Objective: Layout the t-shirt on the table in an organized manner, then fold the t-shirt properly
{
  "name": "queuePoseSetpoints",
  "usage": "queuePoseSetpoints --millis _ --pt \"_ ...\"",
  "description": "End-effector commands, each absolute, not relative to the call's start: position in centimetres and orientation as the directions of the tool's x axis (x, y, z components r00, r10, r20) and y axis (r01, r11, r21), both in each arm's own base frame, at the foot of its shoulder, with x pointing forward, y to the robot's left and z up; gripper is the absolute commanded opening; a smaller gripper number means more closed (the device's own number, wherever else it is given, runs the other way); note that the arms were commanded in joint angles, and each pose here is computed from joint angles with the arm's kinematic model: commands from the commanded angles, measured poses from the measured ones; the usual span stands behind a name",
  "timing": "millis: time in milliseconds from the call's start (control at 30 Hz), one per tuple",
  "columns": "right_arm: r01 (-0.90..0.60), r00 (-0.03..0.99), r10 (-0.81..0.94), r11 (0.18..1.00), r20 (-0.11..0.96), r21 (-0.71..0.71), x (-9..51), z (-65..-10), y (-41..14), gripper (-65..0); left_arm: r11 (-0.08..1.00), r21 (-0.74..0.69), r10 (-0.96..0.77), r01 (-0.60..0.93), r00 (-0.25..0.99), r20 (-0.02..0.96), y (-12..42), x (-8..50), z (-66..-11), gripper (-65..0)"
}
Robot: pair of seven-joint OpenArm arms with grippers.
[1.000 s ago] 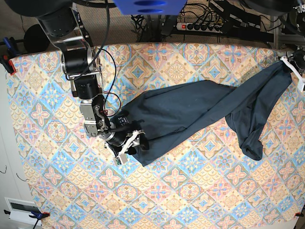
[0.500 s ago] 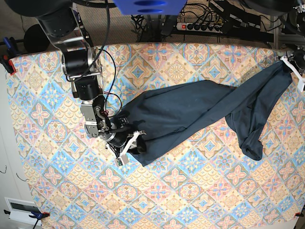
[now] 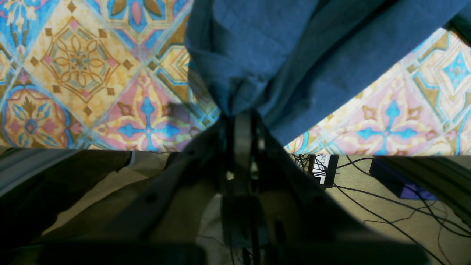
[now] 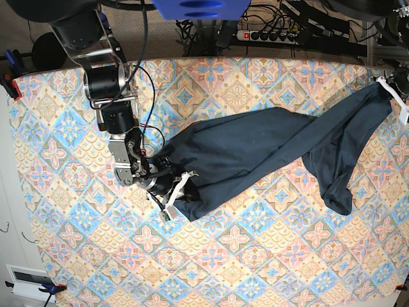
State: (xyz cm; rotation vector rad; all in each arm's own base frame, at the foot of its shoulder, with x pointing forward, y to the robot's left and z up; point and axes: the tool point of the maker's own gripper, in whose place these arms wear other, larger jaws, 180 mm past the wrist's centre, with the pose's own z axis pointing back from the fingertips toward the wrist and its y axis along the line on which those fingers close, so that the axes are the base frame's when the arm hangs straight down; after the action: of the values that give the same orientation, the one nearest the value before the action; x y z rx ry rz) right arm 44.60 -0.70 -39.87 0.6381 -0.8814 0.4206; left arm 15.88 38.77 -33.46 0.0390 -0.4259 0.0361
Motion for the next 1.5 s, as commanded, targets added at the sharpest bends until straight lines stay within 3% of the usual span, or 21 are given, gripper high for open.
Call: queuePoseSetpoints --millis 0,167,333,633,733,867,967,1467 --pt "-0.617 0.453 0.022 0.729 0.891 0.296 47.7 -34.4 -0.6 -64.4 0.998 0.059 0.001 -0.031 0.893 0.45 39.4 16.9 -32.1 -65.0" --pt "-0.603 0.461 -0.004 0.732 0.887 0.317 45.6 -34.0 -1.3 -64.4 0.998 0.054 0.007 -0.039 0.865 0.502 39.4 18.8 -31.1 -65.0" --pt "-0.583 0.411 0.067 0.786 0.909 0.206 44.8 -32.2 -6.1 -64.4 0.998 0.052 0.007 -0.039 0.861 0.508 39.3 19.0 -31.0 -65.0" --pt "-0.58 0.437 0.084 0.787 0.895 0.21 43.4 -33.6 -6.3 -63.6 0.998 0.032 0.023 -0.047 0.85 0.526 38.8 19.6 -31.1 -65.0" --pt "-0.571 0.466 0.08 0.788 0.881 0.23 43.2 -34.7 -6.4 -59.2 0.998 0.031 0.023 -0.047 0.849 0.528 38.8 19.6 -31.0 -65.0" --pt "-0.55 0.506 0.069 0.793 0.86 0.26 42.8 -36.1 -6.7 -45.3 0.998 0.032 0.023 -0.047 0.851 0.525 38.8 19.5 -31.1 -65.0" --pt "-0.549 0.507 0.066 0.794 0.86 0.263 42.8 -36.1 -6.7 -39.4 0.998 0.032 0.023 -0.047 0.852 0.524 38.8 19.5 -31.1 -65.0" --pt "-0.551 0.523 0.075 0.79 0.849 0.27 42.5 -36.7 -6.5 -37.9 0.998 0.031 0.023 -0.046 0.85 0.527 38.8 19.6 -31.1 -65.0"
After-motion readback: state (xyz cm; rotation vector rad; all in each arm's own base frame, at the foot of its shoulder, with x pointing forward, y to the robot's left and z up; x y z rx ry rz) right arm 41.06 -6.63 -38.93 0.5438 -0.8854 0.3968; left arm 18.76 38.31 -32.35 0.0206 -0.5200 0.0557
